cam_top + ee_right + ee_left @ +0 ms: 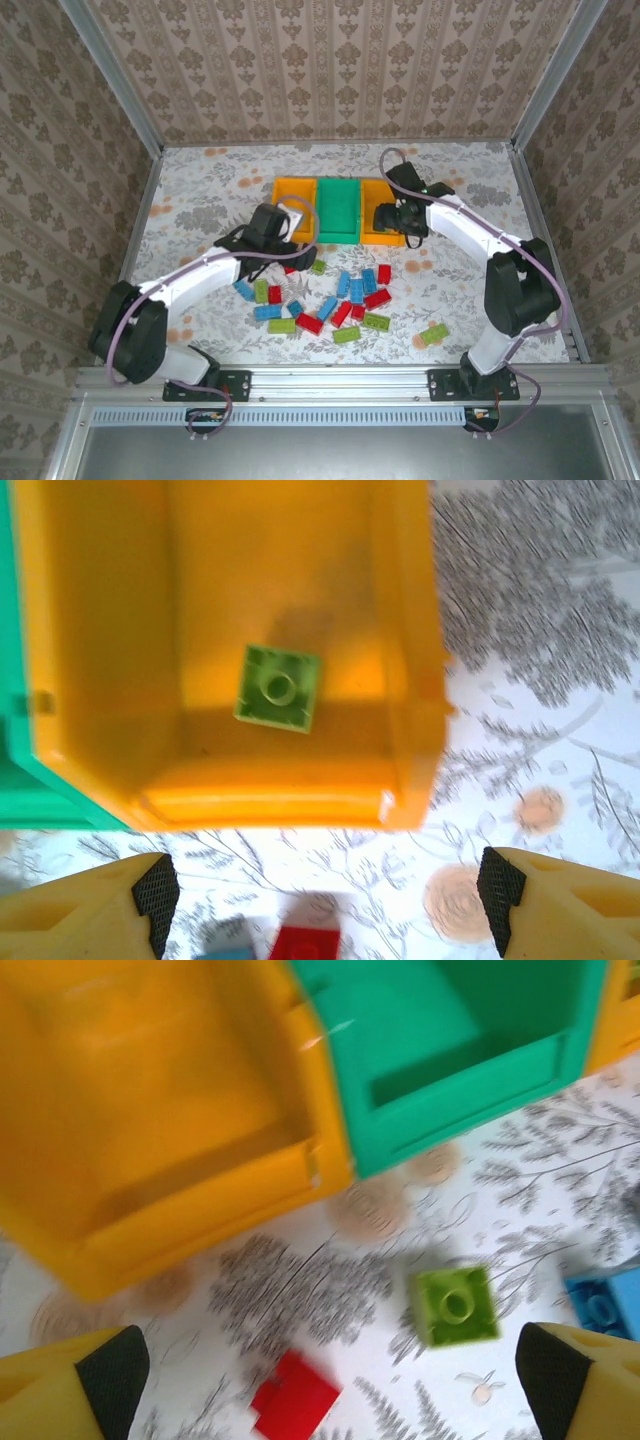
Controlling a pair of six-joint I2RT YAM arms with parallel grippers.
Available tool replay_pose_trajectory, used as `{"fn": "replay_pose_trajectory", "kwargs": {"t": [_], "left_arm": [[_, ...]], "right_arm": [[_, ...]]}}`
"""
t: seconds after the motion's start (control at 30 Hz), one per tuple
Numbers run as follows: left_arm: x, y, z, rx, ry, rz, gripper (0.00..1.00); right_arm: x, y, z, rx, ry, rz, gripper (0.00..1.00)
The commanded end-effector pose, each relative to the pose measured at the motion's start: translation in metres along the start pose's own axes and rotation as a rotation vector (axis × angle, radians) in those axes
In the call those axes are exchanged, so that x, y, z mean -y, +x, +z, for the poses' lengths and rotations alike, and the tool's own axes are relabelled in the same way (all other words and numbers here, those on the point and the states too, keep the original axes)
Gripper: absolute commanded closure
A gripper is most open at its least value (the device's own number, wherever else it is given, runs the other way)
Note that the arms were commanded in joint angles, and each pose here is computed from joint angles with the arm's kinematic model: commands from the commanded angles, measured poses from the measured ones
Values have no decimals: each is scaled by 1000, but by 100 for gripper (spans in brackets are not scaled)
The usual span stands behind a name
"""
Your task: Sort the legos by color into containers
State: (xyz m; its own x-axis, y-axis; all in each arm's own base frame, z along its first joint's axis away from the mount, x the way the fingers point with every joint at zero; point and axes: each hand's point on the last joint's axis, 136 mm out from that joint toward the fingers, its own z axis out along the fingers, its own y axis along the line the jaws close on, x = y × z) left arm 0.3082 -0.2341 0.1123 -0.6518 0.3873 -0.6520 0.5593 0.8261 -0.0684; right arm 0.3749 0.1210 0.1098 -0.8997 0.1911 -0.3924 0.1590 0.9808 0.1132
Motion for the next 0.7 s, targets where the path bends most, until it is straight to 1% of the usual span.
{"fn": "replay_pose_trajectory", "kwargs": {"t": [0.0,0.13,0.33,0.57,0.67], "left_arm": [[17,22,15,-126,32,111,4],[31,33,29,-180,65,100,8],[44,37,40,-244,108,96,13],[49,44,54,-301,85,93,15],[50,46,60,-323,82,90,19]], "right_arm": [[30,19,-5,-24,74,67,17],[54,36,-8,-46,88,124,16],[69,44,-11,-44,71,180,16],[77,58,-7,-80,94,187,16],[83,69,-5,-100,120,192,16]]}}
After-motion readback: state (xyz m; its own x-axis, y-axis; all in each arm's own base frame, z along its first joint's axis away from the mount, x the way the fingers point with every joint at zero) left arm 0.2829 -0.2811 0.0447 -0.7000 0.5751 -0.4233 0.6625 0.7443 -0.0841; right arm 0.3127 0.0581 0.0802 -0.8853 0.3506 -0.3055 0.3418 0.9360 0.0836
